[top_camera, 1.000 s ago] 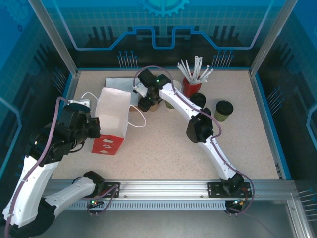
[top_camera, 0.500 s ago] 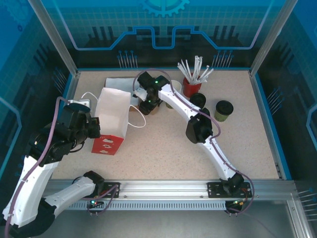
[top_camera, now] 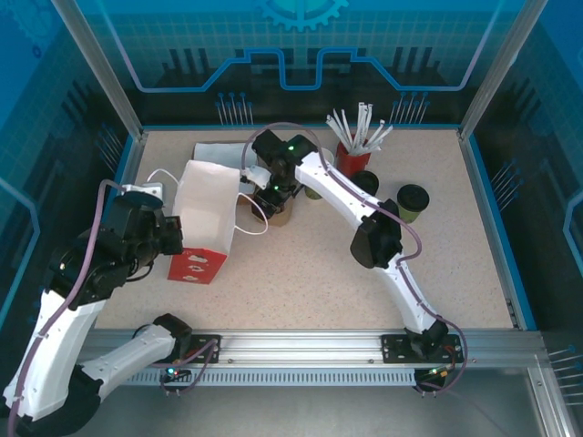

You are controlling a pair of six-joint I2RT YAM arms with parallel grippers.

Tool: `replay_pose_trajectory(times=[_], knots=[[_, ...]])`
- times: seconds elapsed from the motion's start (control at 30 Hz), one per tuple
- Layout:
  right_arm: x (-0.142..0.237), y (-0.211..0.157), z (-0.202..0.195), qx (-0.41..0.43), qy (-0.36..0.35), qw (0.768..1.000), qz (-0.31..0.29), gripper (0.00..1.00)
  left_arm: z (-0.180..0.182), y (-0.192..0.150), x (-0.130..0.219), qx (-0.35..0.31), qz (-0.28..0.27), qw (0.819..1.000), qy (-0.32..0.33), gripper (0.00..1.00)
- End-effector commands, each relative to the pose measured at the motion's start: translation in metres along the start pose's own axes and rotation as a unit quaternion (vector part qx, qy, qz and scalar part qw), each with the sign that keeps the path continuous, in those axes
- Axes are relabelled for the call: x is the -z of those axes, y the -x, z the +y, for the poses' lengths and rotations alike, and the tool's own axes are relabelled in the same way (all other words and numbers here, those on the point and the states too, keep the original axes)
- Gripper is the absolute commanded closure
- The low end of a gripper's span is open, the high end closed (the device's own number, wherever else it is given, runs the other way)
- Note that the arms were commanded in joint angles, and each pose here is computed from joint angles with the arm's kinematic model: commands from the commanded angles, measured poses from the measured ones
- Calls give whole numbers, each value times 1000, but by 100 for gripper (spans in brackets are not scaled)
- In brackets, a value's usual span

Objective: Pack the takeout coffee

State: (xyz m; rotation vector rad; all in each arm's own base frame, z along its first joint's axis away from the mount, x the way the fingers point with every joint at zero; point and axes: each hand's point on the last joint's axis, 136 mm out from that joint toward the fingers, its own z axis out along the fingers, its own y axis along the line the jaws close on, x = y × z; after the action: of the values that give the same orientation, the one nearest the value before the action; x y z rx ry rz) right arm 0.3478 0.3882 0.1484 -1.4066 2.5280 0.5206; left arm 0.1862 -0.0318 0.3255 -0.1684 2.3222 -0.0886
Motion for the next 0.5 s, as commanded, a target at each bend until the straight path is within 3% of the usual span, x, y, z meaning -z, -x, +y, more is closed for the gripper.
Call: replay_pose_trajectory(times=[0.0,0.27,0.47], knots=[[32,5,6,23,-15,999,-23,36,3,7,5,2,-22,1000,0,100],[28,19,-43,116,-128,985,-16,31,2,8,10,19,-37,999,-15,100],[11,25,-64,172,-166,971,0,23,1,7,9,21,-36,999,-16,100]])
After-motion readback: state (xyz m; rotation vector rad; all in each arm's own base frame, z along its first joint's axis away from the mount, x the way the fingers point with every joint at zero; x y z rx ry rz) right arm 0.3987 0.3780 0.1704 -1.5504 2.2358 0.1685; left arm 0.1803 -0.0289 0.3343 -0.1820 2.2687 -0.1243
